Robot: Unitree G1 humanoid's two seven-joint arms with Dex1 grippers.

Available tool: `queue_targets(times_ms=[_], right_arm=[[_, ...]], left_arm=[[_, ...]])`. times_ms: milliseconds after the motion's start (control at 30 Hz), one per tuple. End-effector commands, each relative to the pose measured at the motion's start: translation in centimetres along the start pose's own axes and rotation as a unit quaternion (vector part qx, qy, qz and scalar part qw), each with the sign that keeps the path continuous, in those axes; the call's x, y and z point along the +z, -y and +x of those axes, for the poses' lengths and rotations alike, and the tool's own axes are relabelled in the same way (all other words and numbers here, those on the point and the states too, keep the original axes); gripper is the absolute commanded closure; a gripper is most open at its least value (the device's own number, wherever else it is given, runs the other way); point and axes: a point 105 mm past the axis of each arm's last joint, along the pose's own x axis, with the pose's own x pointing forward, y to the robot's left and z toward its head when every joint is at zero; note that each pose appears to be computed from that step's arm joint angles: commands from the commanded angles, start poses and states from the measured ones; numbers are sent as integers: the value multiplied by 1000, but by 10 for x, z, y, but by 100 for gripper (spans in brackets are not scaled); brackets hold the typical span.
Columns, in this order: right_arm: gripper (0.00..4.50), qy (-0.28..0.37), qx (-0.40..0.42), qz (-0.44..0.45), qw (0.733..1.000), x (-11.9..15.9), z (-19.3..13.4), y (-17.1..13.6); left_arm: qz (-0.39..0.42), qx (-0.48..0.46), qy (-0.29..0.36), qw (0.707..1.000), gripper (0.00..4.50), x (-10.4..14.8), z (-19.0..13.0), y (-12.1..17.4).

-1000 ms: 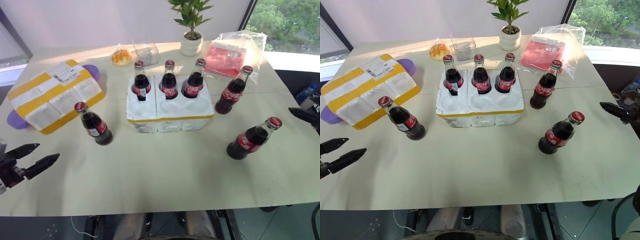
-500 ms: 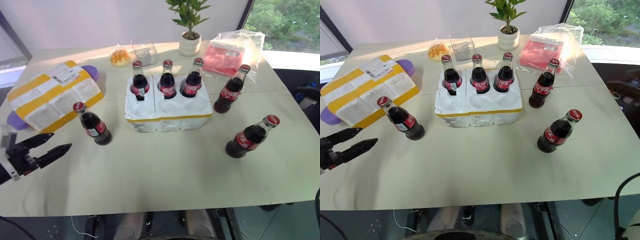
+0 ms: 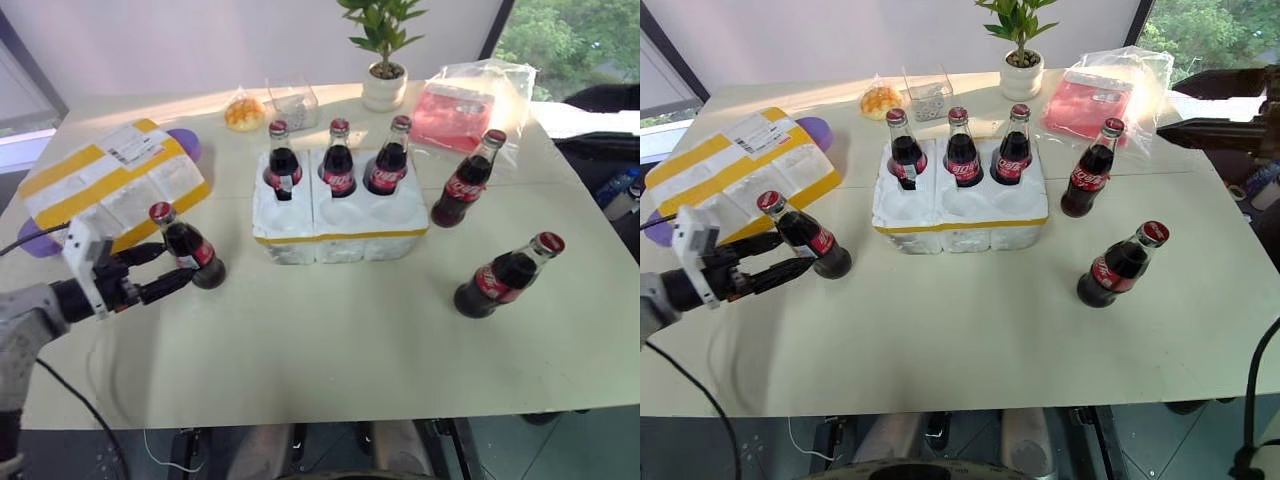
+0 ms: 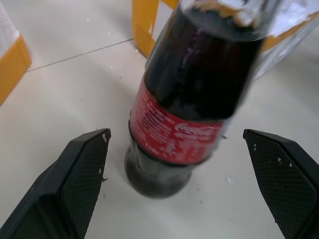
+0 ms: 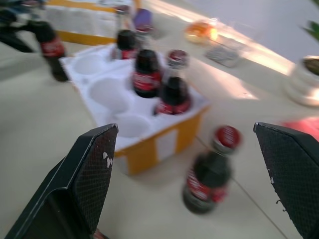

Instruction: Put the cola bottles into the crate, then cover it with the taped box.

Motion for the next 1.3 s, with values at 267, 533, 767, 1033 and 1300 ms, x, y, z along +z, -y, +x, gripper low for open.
queue_targets(times_ms=[267, 533, 767, 1033, 1300], right_arm=[[0, 36, 37, -26, 998, 28, 8, -35], [0, 46, 32, -19, 998, 29, 11, -39], [0, 52, 18, -11, 998, 23, 10, -36], [0, 48, 1, -6, 999, 12, 12, -35], [0, 49, -16, 10, 999, 2, 10, -43]], left_arm=[[21, -29, 15, 999, 3, 1, 35, 0], [25, -40, 34, 998, 163, 16, 31, -1], [30, -89, 95, 991, 163, 78, 18, 11], [78, -185, 139, 970, 163, 149, 32, 40], [115, -246, 101, 957, 163, 140, 91, 52]])
